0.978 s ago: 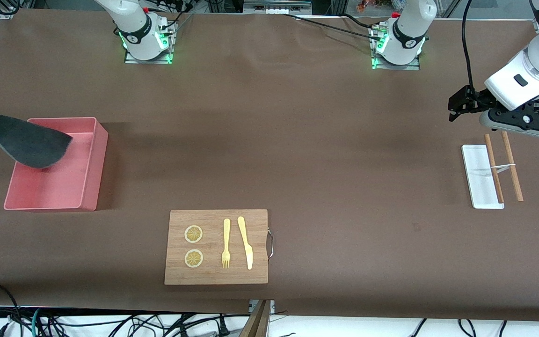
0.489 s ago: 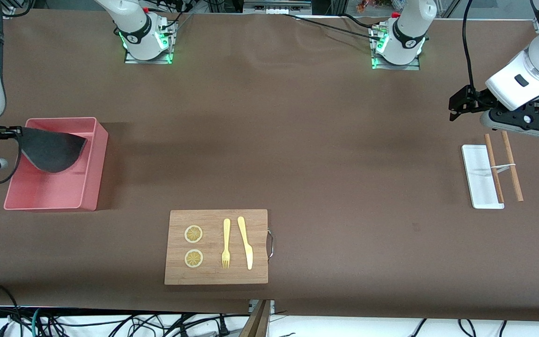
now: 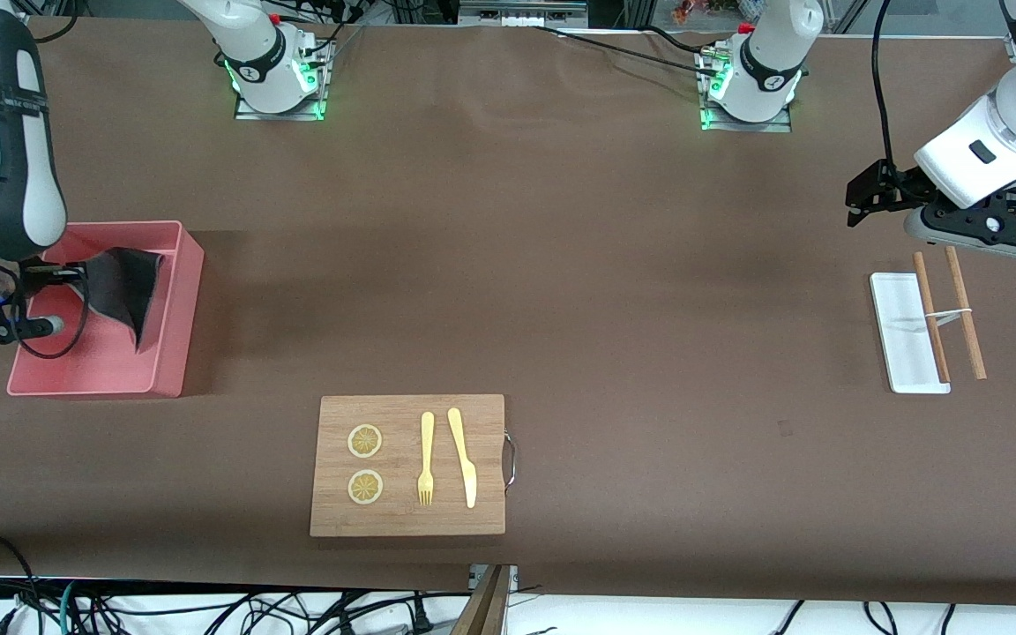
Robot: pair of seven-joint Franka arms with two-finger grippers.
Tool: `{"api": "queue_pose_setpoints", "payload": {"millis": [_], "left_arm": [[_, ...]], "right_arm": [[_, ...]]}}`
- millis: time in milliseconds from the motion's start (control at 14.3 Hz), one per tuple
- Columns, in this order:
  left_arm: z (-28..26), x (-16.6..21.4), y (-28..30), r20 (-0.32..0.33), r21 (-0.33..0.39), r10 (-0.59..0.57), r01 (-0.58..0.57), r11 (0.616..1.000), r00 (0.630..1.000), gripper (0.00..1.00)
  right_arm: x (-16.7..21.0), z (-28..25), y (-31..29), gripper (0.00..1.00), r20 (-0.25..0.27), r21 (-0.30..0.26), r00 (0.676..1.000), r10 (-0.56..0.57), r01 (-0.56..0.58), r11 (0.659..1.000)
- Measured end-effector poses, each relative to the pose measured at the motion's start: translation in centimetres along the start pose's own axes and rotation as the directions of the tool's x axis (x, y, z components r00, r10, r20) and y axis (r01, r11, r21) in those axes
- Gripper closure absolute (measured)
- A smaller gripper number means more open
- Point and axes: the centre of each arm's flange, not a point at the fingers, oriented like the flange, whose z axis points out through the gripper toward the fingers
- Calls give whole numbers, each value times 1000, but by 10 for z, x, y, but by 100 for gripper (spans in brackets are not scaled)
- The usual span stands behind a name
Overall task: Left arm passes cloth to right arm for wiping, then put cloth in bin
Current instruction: 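Lower the cloth into the pink bin and open the right gripper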
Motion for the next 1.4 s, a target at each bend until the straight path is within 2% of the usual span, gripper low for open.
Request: {"api": "queue_pose_setpoints", "payload": {"millis": [419, 698, 978, 1187, 1397], "left_arm": [[1, -1, 0, 9, -1, 0, 0, 1000, 1000, 0], [1, -1, 0, 9, -1, 0, 0, 1000, 1000, 0], [1, -1, 0, 10, -2, 0, 0, 1000, 1000, 0], [1, -1, -1, 10, -2, -3, 3, 1000, 1000, 0], [1, -2, -10, 10, -14, -21, 21, 1000, 1000, 0]], "right_arm": [[16, 30, -6, 98, -17, 30, 1000, 5, -5, 1000], [26, 59, -9, 98, -31, 25, 1000, 3, -2, 1000], [36, 79, -14, 98, -47, 58, 999, 20, -17, 998], [39, 84, -14, 89, -54, 57, 998, 22, -19, 998], [40, 69, -11, 61, -86, 49, 996, 25, -21, 999]]}}
